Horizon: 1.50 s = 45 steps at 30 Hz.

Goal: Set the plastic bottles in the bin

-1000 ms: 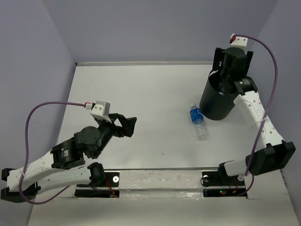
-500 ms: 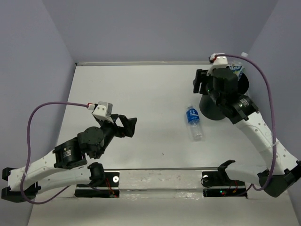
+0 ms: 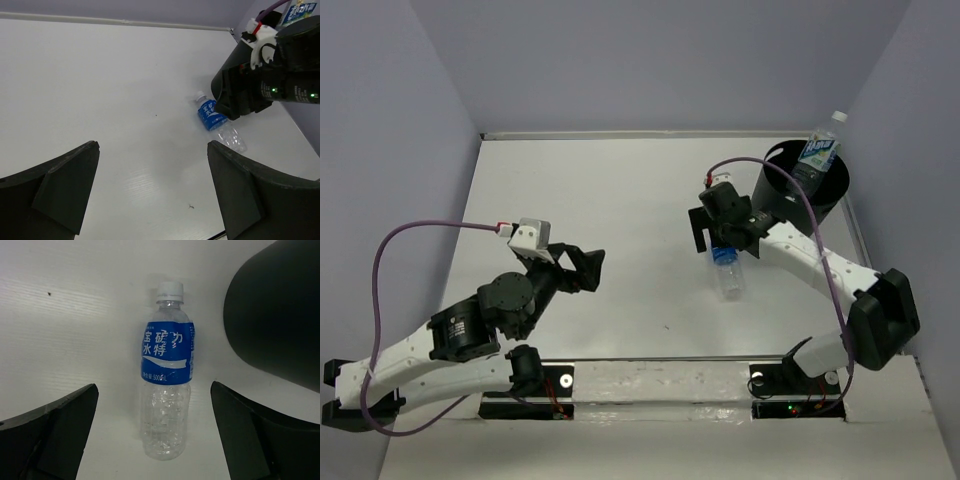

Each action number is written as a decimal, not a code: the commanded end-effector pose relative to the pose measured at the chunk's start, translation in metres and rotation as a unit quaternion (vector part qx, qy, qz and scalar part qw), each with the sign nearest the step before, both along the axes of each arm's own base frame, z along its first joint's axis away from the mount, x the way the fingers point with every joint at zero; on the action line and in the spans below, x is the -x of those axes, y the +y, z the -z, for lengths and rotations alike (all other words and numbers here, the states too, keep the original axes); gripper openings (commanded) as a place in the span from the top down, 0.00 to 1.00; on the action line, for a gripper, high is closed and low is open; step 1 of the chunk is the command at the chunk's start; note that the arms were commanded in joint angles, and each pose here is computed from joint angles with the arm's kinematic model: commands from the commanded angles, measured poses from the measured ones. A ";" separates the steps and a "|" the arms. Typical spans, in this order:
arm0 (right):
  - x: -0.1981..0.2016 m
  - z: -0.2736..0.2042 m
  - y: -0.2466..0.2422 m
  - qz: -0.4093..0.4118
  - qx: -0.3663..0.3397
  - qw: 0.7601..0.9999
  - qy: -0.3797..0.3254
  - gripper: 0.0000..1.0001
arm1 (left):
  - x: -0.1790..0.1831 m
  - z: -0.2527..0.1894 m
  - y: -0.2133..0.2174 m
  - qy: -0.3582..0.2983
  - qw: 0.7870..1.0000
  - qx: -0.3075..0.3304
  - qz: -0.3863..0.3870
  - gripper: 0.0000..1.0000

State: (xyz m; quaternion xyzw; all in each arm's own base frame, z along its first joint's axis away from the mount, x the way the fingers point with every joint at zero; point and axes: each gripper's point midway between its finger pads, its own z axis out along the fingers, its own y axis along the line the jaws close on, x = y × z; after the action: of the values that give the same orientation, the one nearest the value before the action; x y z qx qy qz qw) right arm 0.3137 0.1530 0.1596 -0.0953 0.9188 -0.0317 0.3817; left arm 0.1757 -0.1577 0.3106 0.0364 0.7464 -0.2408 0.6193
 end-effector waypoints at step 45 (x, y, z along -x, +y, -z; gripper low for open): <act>-0.090 -0.308 -0.141 0.199 -0.078 0.855 -0.473 0.67 | -0.002 0.001 0.017 -0.008 1.000 0.010 -0.028 0.01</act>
State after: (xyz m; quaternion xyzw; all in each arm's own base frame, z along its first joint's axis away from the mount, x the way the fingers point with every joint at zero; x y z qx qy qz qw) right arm 0.3775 0.0520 0.4687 0.0952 0.6601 -0.0258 0.7447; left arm 0.1748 -0.1465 0.3075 0.0274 0.7455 -0.2354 0.6229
